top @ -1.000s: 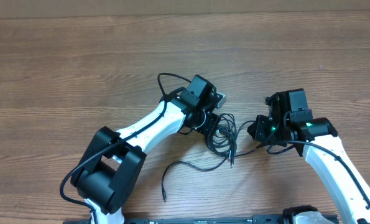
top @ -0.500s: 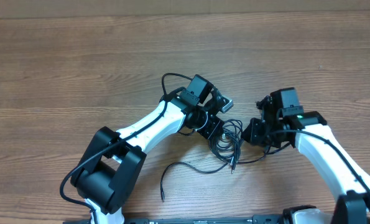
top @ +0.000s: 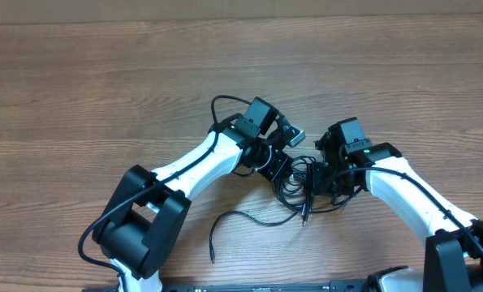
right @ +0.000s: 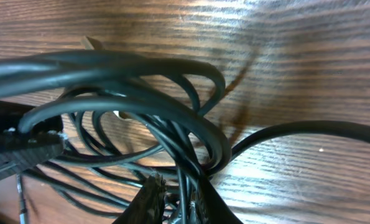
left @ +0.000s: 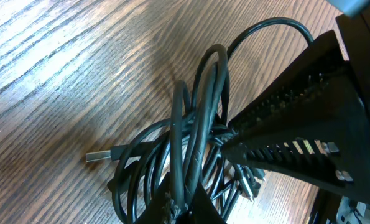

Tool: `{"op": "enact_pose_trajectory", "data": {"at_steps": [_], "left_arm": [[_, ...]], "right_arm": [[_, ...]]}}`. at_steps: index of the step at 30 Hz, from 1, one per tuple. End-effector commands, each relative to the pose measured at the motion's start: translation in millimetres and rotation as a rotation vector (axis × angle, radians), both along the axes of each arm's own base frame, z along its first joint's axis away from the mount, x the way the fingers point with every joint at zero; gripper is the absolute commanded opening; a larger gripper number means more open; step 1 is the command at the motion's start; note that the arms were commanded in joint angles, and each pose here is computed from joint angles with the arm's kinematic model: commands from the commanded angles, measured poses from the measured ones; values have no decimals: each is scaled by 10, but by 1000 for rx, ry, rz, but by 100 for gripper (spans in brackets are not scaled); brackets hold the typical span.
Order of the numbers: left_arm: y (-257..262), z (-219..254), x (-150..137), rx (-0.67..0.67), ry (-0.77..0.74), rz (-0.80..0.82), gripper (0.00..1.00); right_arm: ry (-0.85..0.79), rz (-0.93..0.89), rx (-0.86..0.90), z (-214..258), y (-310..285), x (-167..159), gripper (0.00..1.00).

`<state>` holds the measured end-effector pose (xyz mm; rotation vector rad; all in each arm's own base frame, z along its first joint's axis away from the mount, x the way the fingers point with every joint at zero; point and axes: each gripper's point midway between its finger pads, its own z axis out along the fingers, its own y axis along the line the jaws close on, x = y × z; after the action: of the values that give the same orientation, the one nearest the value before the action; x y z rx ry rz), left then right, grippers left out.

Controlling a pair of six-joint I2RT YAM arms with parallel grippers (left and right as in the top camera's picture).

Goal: Untangle cables

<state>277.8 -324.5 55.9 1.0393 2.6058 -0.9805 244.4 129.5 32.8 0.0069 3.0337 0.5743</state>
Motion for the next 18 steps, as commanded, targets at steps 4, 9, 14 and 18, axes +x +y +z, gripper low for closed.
{"op": "enact_pose_trajectory", "data": {"at_steps": [4, 9, 14, 18], "left_arm": [[-23, -34, -81, -13, 10, -37, 4], [-23, -34, -80, -13, 10, -37, 4], [-24, -34, -80, -13, 14, -31, 4], [-23, -32, -77, -14, 15, -30, 4]], "right_arm": [[-50, 1, -84, -42, -109, 89, 18], [-53, 6, -91, -45, -118, 91, 19], [-40, 21, -91, -49, -85, 40, 18], [-40, 56, -87, -48, 4, -6, 18]]}}
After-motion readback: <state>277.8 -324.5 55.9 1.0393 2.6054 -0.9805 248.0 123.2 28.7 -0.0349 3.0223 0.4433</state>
